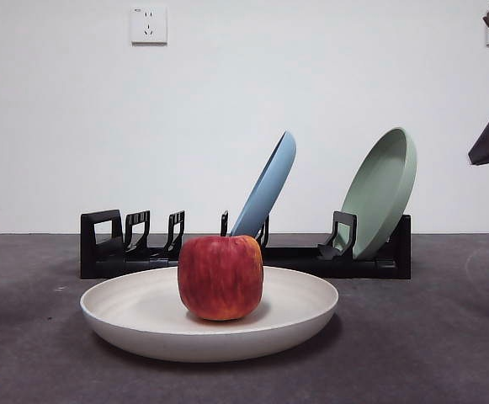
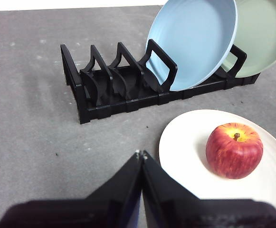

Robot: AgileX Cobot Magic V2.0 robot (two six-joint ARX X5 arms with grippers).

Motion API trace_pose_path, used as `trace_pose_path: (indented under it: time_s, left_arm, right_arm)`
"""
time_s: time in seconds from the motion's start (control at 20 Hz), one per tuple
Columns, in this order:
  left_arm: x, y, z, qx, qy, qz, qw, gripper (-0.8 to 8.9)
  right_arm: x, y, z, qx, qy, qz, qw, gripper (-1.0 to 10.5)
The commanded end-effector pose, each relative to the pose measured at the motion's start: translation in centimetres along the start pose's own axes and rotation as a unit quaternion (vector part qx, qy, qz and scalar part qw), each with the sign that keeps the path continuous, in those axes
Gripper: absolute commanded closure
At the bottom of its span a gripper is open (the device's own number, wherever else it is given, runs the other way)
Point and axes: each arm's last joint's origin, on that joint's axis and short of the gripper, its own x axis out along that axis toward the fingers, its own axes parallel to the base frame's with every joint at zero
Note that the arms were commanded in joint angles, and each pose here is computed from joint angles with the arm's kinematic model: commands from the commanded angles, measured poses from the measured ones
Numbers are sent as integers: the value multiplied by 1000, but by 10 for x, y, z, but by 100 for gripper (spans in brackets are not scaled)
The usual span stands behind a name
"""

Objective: Take the yellow plate from the plate rack,put the plate on the table,take the apple from the table,put the apple in the plate

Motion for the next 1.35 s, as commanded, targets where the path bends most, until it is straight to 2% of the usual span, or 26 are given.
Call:
trace_pose_path:
  time_s: [0.05, 0.4, 0.45, 0.55, 0.7, 0.85, 1.1, 1.35]
  left_arm:
    - [0, 1, -1, -4, 0, 2, 1000, 817]
    - [-3, 1, -2, -3, 2, 3, 1000, 817]
    - [-7, 2, -2, 7, -7, 17, 1000, 817]
    - [-16, 6, 3, 25, -46, 38, 998, 817]
    - [-31, 14, 17, 72, -141, 84, 984, 817]
    - [-40, 22, 16, 76, -174, 126, 974, 817]
    - [-28, 34, -21, 63, -156, 168, 971, 817]
    - [-12, 43, -63, 40, -146, 181, 972, 817]
  right_arm:
    - [1, 0, 0, 5, -1, -1, 1000, 946]
    - [1, 0, 0, 5, -1, -1, 1000, 946]
    - [1, 0, 0, 5, -1, -1, 1000, 946]
    - [0, 0, 0, 5, -1, -1, 1000, 946]
    - [0, 0, 0, 5, -1, 0, 1000, 946]
    - [0, 0, 0, 5, -1, 0, 1000, 946]
    - [0, 0, 0, 5, -1, 0, 1000, 946]
    - [0, 0, 0, 5, -1, 0, 1000, 946]
